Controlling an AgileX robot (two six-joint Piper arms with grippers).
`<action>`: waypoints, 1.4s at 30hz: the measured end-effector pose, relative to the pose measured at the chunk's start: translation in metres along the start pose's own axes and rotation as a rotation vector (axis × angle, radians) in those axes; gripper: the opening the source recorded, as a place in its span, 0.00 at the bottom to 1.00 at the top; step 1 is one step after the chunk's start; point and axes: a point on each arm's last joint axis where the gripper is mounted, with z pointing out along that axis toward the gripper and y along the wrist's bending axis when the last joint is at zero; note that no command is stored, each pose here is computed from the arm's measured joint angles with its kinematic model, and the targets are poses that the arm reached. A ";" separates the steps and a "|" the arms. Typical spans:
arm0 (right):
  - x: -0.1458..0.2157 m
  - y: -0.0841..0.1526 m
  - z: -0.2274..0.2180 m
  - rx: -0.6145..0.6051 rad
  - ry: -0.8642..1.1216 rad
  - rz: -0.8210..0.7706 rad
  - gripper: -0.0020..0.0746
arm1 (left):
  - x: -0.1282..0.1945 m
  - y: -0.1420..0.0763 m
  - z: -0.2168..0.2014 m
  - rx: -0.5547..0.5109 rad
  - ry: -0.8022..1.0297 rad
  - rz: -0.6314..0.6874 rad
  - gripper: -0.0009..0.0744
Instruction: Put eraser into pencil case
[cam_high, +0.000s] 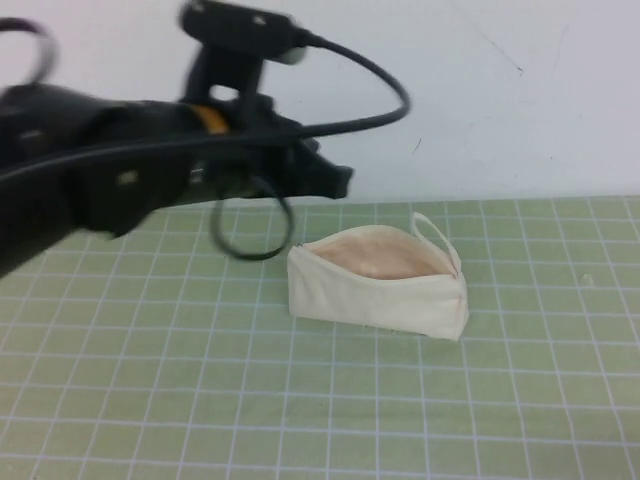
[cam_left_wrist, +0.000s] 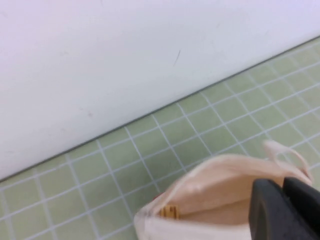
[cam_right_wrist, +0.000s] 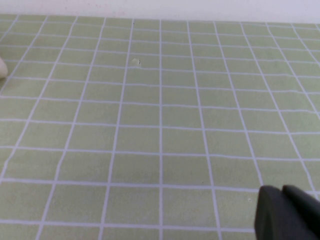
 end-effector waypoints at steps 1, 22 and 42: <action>0.000 0.000 0.000 0.000 0.000 0.000 0.03 | 0.001 0.000 -0.016 0.000 -0.019 0.004 0.04; 0.000 0.000 0.000 0.000 0.000 0.000 0.03 | 0.106 0.015 -0.198 -0.114 0.038 0.043 0.01; 0.000 0.000 0.000 0.000 0.000 0.000 0.03 | 0.259 0.041 -0.198 -0.411 -0.448 -0.059 0.01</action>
